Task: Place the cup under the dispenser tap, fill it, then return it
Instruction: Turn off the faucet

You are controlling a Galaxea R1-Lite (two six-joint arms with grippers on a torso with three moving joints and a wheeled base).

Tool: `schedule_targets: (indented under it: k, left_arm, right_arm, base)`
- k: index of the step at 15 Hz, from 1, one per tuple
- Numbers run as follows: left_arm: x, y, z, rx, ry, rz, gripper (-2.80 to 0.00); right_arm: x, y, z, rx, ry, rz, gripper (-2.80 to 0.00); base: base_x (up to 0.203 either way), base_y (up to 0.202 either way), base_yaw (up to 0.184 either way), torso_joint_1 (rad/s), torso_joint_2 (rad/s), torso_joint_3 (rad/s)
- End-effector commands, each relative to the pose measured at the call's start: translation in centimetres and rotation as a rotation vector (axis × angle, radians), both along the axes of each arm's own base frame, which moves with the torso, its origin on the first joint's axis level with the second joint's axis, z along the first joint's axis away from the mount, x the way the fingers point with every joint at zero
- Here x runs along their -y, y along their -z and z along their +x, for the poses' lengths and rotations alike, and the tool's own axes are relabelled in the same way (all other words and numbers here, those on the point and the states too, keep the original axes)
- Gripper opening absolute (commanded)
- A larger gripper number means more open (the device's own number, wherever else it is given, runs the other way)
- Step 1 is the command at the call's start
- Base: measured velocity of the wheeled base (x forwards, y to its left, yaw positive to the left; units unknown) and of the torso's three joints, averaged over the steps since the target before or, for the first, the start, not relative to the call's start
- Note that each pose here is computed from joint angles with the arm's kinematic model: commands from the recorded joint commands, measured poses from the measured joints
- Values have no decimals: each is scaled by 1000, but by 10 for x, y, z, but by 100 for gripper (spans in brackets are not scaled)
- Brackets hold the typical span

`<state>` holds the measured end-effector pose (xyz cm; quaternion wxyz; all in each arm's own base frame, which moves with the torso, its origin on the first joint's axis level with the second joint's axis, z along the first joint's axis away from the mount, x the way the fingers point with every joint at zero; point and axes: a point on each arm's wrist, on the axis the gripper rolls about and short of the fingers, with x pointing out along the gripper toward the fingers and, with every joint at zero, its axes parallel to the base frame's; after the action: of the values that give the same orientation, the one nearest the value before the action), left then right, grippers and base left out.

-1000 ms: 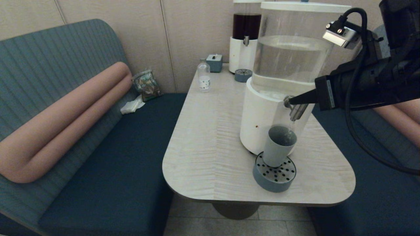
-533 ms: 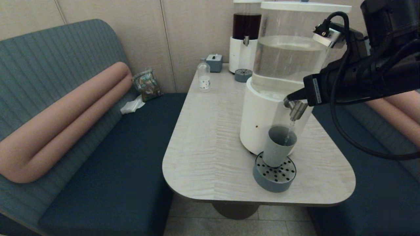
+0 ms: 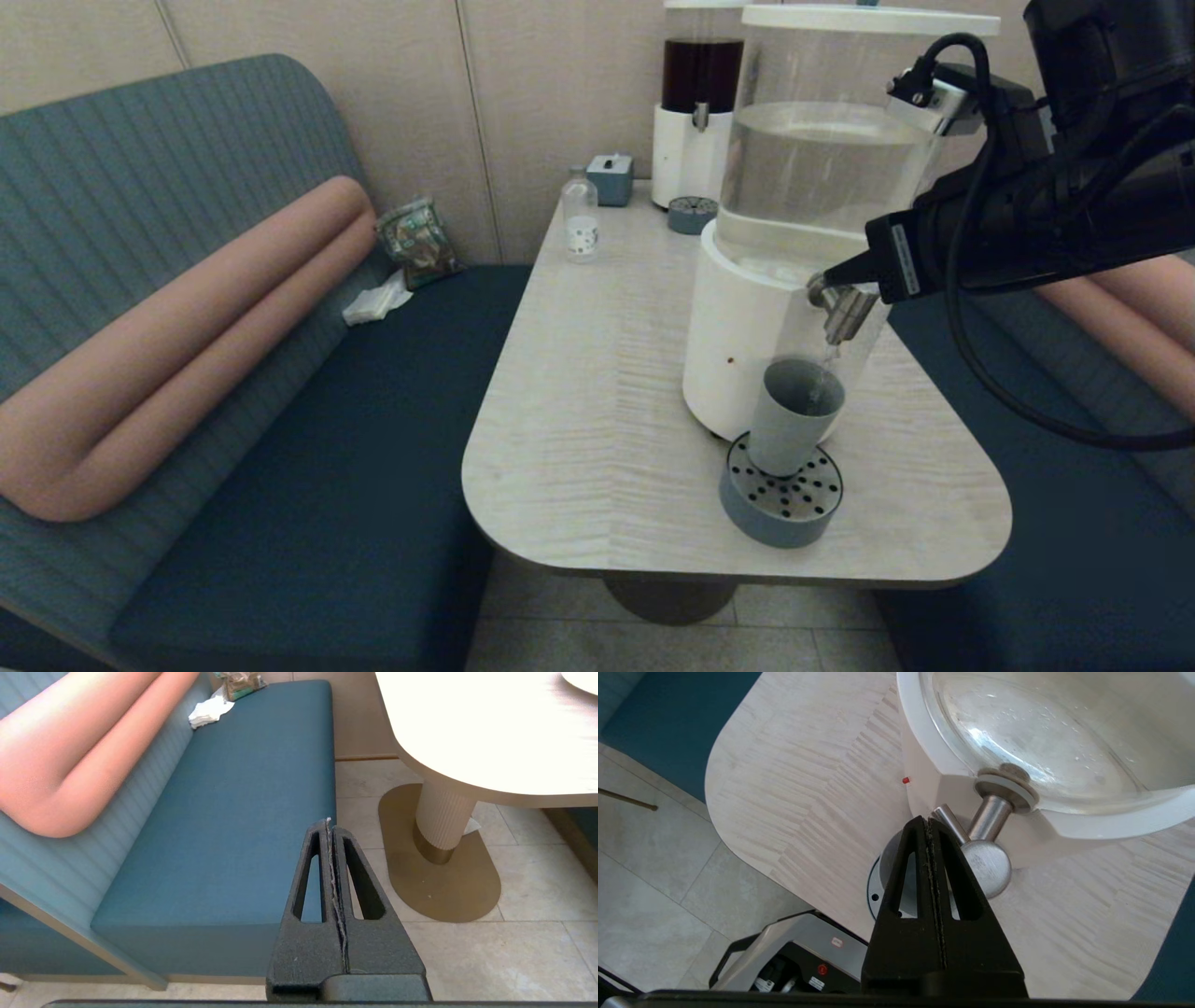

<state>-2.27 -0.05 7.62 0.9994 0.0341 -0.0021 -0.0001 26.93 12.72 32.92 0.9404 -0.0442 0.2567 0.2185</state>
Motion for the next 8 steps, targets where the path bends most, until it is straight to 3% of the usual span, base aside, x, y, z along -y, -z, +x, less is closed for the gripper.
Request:
schedule_targets:
  k: [1, 8]
  left_arm:
    - [0, 0, 0, 2, 0, 0, -280]
    - [0, 0, 0, 0, -1, -1, -280]
  right_arm:
    - [0, -1, -2, 1, -1, 2, -280]
    - [-7, 5, -5, -29, -22, -20, -280]
  base:
    - [0, 0, 0, 0, 0, 0]
    - [0, 0, 0, 0, 0, 0]
